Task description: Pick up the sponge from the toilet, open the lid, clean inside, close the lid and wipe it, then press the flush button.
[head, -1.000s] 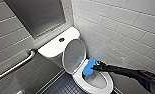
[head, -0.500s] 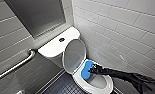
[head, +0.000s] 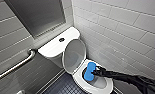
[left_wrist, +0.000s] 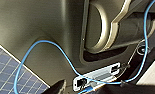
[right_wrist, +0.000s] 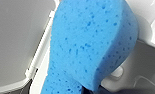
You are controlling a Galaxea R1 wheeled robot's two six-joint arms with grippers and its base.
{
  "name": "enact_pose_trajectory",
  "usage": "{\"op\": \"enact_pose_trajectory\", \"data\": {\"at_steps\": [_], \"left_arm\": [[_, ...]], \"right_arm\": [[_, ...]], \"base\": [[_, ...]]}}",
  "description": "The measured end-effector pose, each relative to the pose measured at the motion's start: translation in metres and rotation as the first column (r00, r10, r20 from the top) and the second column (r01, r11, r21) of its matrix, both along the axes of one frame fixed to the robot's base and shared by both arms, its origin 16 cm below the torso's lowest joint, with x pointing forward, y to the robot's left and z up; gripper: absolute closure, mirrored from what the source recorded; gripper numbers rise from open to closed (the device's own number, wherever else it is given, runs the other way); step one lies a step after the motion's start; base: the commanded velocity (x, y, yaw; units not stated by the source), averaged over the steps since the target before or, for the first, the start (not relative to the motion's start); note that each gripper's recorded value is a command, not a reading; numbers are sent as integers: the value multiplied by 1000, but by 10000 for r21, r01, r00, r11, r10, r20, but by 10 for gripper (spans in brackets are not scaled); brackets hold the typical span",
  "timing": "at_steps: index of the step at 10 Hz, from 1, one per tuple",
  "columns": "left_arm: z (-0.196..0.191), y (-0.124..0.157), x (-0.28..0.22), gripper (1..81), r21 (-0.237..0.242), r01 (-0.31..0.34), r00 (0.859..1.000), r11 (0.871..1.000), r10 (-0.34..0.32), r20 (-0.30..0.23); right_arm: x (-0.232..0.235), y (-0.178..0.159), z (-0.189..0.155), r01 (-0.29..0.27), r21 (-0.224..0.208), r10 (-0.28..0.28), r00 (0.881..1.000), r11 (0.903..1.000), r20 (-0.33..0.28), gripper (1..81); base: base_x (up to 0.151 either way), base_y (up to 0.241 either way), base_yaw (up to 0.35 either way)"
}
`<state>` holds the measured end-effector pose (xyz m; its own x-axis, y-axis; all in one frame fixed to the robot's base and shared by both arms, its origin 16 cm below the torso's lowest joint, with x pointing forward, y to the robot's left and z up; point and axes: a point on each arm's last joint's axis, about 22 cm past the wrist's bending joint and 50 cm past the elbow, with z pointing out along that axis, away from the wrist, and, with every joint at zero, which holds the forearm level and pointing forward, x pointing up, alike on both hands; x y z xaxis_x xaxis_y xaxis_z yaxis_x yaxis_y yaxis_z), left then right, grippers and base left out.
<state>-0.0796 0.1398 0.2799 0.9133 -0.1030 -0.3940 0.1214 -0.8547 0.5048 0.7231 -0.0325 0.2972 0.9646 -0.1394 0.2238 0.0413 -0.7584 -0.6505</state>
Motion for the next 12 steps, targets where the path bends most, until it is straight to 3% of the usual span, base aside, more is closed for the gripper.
{"op": "enact_pose_trajectory", "data": {"at_steps": [3, 7, 10, 12], "left_arm": [[0, -6, 1, 10, -75, -30, 10000, 10000, 30, 14], [1, -10, 2, 10, -134, -20, 10000, 9999, 20, 39], [2, -20, 3, 10, -252, -54, 10000, 9997, 56, 66], [2, -25, 4, 10, -303, -69, 9999, 9995, 72, 85]], "right_arm": [[-2, -35, 18, 68, 338, -73, 9999, 9994, 155, 811], [-35, -87, 3, 803, 236, -796, 9964, 9965, -293, 811], [-64, -118, -7, 1474, 242, -1458, 9875, 9888, -598, 811], [-72, -134, 5, 1679, 468, -1650, 9845, 9847, -599, 811]], "base": [[0, 0, 0], [0, 0, 0], [0, 0, 0], [0, 0, 0]]}}
